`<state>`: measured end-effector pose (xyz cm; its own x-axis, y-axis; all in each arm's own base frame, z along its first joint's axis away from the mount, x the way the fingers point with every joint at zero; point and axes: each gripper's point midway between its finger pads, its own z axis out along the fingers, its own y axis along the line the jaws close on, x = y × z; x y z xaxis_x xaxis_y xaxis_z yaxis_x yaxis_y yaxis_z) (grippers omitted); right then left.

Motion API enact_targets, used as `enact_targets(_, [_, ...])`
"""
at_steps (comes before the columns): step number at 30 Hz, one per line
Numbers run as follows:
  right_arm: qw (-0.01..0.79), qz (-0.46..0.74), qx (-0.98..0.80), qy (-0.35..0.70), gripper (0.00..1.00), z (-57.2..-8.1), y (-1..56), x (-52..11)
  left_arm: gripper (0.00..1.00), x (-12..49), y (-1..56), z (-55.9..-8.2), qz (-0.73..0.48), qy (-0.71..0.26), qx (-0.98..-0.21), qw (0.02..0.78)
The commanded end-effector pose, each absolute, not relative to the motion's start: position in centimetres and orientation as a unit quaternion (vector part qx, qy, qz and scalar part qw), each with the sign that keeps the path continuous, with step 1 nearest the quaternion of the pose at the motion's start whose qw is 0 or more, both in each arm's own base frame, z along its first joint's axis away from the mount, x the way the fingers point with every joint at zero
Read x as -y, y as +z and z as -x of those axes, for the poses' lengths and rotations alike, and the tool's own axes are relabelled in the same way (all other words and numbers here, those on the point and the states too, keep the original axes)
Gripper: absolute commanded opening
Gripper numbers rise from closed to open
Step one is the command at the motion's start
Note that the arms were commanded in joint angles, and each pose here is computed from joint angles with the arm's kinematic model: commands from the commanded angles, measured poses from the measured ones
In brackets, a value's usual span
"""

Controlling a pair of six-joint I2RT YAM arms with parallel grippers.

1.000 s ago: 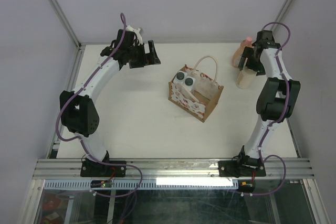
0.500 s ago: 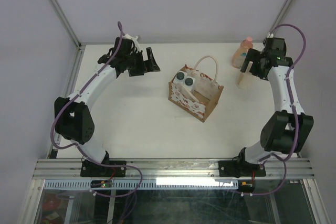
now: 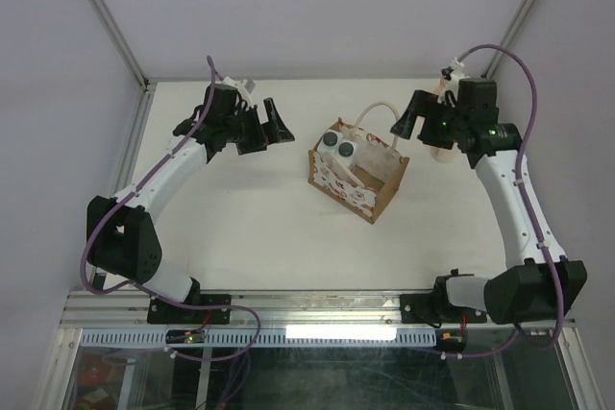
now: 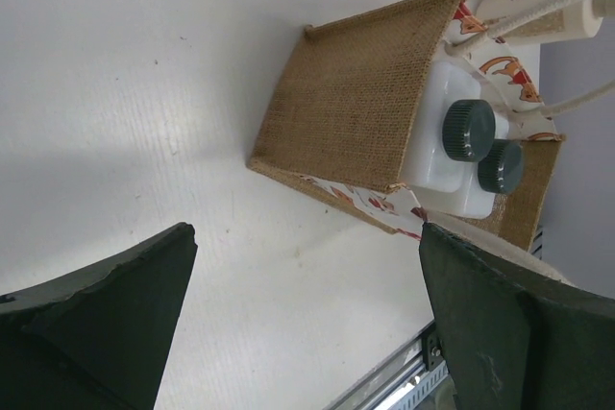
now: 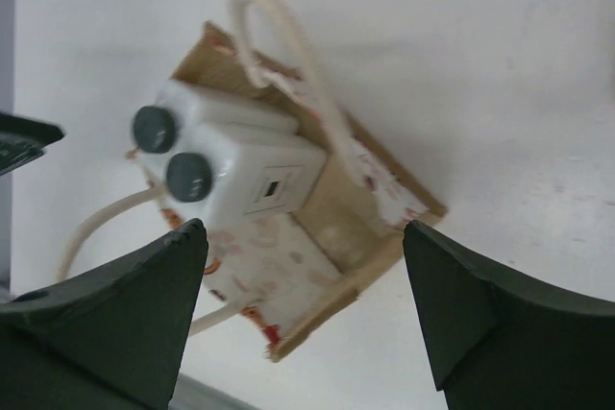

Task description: Take the personal care products out of the canvas bag

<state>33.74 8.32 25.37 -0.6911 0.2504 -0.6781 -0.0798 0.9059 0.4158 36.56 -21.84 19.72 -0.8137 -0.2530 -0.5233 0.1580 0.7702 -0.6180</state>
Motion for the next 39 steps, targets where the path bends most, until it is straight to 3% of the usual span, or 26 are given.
enact_targets(1, [0.407,-0.012,-0.872,0.272,0.85,-33.2,29.1,-14.3,0.99,23.4,23.6,-36.7,0.008,-0.378,-0.859,0.345])
enact_targets(6, [0.373,0.015,-0.888,0.267,0.82,-32.6,27.4,-19.0,0.99,23.2,23.8,-36.2,0.007,-0.378,-0.858,0.348])
enact_targets(19, [0.277,0.011,-0.943,0.182,0.83,-32.8,20.8,-22.1,0.99,22.5,23.7,-35.7,0.007,-0.366,-0.861,0.354])
enact_targets(39, [0.246,0.037,-0.959,0.135,0.79,-33.9,17.1,-23.9,0.99,22.5,23.7,-35.6,0.006,-0.363,-0.862,0.353])
